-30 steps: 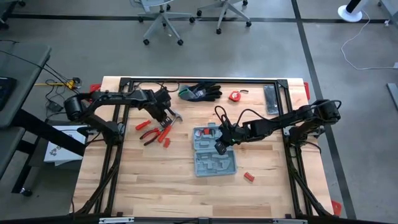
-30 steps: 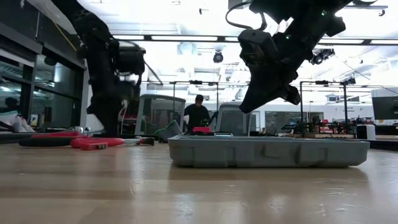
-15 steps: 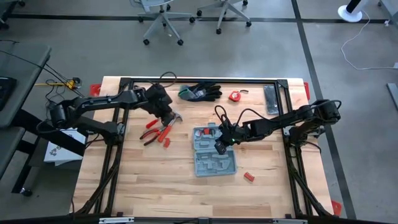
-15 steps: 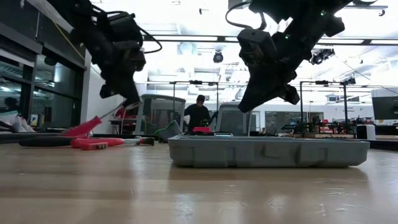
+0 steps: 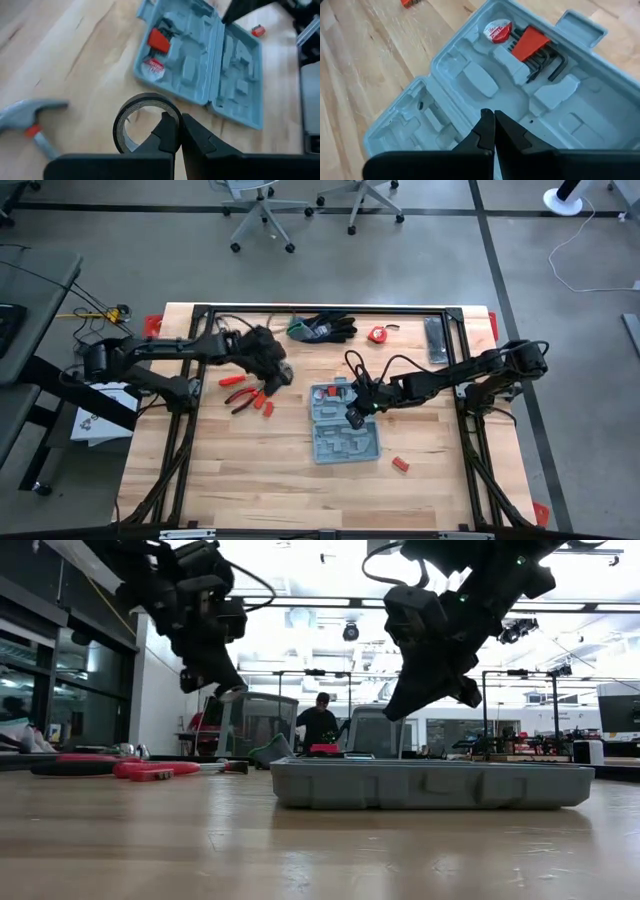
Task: Prefit tool cases
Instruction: Put the electrical tape into the tool case
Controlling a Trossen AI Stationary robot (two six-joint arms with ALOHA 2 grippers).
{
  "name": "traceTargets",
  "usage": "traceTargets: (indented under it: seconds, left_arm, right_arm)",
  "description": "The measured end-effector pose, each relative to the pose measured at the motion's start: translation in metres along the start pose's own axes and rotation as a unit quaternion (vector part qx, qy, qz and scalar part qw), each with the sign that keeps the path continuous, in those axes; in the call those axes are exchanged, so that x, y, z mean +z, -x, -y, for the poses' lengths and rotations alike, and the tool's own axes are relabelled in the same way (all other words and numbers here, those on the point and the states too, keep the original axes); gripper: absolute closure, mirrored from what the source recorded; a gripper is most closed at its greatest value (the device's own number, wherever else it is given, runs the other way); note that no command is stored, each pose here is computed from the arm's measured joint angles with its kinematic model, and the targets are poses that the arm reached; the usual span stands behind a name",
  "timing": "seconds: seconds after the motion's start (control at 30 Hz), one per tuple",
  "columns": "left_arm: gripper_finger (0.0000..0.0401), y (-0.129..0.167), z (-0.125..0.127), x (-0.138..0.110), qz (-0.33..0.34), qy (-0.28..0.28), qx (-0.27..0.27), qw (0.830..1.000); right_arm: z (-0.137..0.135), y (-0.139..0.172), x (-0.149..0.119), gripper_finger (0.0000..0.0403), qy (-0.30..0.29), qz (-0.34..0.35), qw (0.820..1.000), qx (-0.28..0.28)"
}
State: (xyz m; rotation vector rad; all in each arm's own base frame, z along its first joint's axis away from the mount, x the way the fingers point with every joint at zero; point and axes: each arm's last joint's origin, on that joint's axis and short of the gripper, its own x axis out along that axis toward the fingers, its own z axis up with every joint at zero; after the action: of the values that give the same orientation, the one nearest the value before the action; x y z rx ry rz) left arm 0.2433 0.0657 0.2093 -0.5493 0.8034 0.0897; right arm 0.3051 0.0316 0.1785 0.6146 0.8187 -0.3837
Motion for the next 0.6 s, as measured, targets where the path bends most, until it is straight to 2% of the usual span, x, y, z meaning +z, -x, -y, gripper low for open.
traceTargets:
  seconds: [0.2,0.43,0.6]
  left_arm:
    - [0.0401,-0.041,0.021,0.005,0.021,-0.048,0.004,0.999]
    - [0.0401,-0.089,0.036,0.022,-0.030,-0.112,-0.005,0.993]
    - [0.0401,-0.114,0.031,0.026,-0.093,-0.135,0.033,0.986]
  right_arm:
    - [0.006,-0.001,0.006,0.0403,-0.004,0.007,1.000,-0.006]
    - [0.010,-0.002,0.010,0.0403,-0.002,0.010,1.000,-0.010]
    - [0.010,-0.002,0.010,0.0403,-0.002,0.010,1.000,-0.011]
